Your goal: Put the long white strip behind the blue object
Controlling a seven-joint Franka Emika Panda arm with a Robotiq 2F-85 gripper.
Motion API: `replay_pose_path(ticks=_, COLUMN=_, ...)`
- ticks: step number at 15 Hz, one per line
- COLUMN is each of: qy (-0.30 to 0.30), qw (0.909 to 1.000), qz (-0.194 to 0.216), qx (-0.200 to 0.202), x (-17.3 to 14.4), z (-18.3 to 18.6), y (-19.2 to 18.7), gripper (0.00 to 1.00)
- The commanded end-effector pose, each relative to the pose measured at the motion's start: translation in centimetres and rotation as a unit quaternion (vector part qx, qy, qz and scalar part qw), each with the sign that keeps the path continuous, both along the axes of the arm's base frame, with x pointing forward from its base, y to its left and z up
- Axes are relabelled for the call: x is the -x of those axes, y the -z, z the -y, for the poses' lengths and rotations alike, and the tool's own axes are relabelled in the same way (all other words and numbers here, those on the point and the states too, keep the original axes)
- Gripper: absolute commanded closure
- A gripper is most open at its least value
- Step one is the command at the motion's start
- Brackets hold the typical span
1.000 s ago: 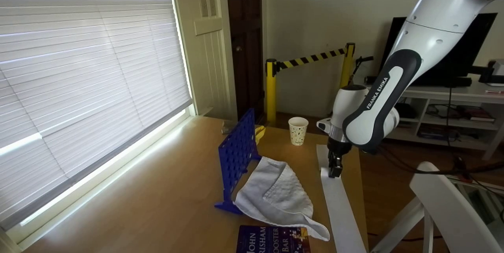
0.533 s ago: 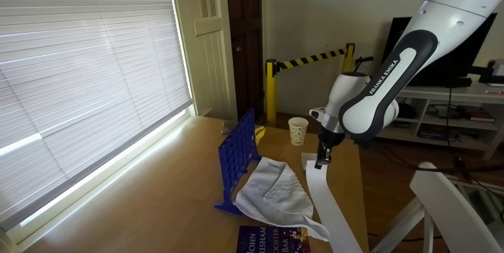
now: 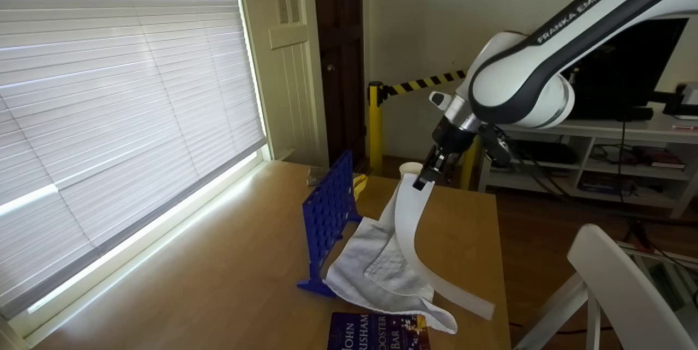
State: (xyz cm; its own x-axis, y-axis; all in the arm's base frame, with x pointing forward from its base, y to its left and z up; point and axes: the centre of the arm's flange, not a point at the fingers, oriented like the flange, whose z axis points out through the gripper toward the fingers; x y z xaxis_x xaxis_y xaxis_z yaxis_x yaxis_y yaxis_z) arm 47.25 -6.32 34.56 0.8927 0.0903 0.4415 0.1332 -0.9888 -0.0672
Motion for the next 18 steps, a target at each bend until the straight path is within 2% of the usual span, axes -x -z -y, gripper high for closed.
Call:
replay_pose_path(ticks=1, qy=-0.005, qw=0.9947, qz=0.09, qx=-0.051, x=2.8, z=-1.2, y=-9.5, gripper=1.0)
replay_pose_path(ticks=3, qy=-0.002, qw=0.9857, qz=0.149, qx=-0.08, x=3.2, z=-2.6, y=-14.1, gripper=1.0)
replay_pose_path(ticks=5, qy=0.0, qw=0.9729, qz=0.202, qx=-0.112, x=3.7, z=-3.8, y=-17.6, gripper=1.0)
replay_pose_path(ticks=7, qy=0.005, qw=0.9572, qz=0.248, qx=-0.149, x=4.0, z=-4.6, y=-20.6, gripper=1.0)
replay_pose_path(ticks=10, qy=0.029, qw=0.9317, qz=0.291, qx=-0.215, x=2.9, z=-5.7, y=-23.9, gripper=1.0)
replay_pose_path(ticks=13, qy=0.068, qw=0.9014, qz=0.324, qx=-0.28, x=0.2, z=-6.5, y=-25.1, gripper=1.0)
replay_pose_path(ticks=15, qy=0.097, qw=0.8838, qz=0.338, qx=-0.309, x=-2.0, z=-6.9, y=-25.0, gripper=1.0)
replay_pose_path(ticks=17, qy=0.121, qw=0.8738, qz=0.347, qx=-0.319, x=-4.7, z=-7.4, y=-24.4, gripper=1.0)
replay_pose_path(ticks=18, qy=0.13, qw=0.8724, qz=0.347, qx=-0.319, x=-6.1, z=-7.7, y=-24.0, gripper=1.0)
